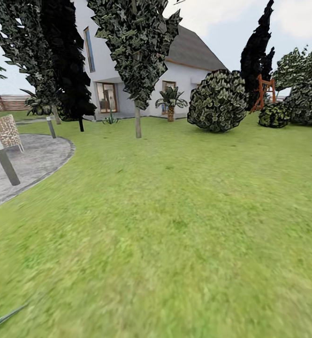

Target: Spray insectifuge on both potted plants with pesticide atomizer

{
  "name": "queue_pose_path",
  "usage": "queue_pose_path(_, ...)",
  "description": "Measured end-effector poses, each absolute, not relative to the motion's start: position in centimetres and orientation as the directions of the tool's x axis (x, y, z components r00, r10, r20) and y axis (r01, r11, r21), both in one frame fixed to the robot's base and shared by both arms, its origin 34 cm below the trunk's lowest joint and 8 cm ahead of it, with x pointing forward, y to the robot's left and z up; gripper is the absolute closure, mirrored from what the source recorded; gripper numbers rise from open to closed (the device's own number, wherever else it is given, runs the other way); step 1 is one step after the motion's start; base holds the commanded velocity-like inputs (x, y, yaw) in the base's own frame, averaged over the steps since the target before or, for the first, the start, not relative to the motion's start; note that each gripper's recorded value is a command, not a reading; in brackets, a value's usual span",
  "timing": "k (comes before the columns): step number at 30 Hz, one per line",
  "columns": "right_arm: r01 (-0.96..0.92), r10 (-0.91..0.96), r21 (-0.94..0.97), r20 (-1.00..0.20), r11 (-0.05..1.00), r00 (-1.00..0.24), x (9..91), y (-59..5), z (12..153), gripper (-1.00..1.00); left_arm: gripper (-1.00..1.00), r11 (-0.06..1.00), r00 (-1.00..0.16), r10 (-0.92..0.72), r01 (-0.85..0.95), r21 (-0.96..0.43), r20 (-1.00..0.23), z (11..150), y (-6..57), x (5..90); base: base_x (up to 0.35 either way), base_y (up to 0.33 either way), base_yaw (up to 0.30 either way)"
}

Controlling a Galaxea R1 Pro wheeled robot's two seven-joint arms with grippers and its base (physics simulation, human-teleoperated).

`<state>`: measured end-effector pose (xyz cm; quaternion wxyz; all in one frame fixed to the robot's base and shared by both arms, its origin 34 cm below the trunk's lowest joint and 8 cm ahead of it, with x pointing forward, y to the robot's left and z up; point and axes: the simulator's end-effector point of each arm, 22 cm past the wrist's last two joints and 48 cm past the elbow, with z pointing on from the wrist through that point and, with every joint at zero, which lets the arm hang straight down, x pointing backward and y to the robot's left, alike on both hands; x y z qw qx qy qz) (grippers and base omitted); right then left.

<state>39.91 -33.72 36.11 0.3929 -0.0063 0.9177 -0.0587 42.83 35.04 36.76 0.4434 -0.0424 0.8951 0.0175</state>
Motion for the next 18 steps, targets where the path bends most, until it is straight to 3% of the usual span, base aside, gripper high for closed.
queue_pose_path(18,0.034,-0.058,-0.113,-0.72,0.993,-0.691,39.91,-33.72,36.11,-1.0,-1.0,0.996,-0.603,-0.061,-0.092,-0.006,-0.796,36.77,35.05,42.85,0.339,0.0,0.143)
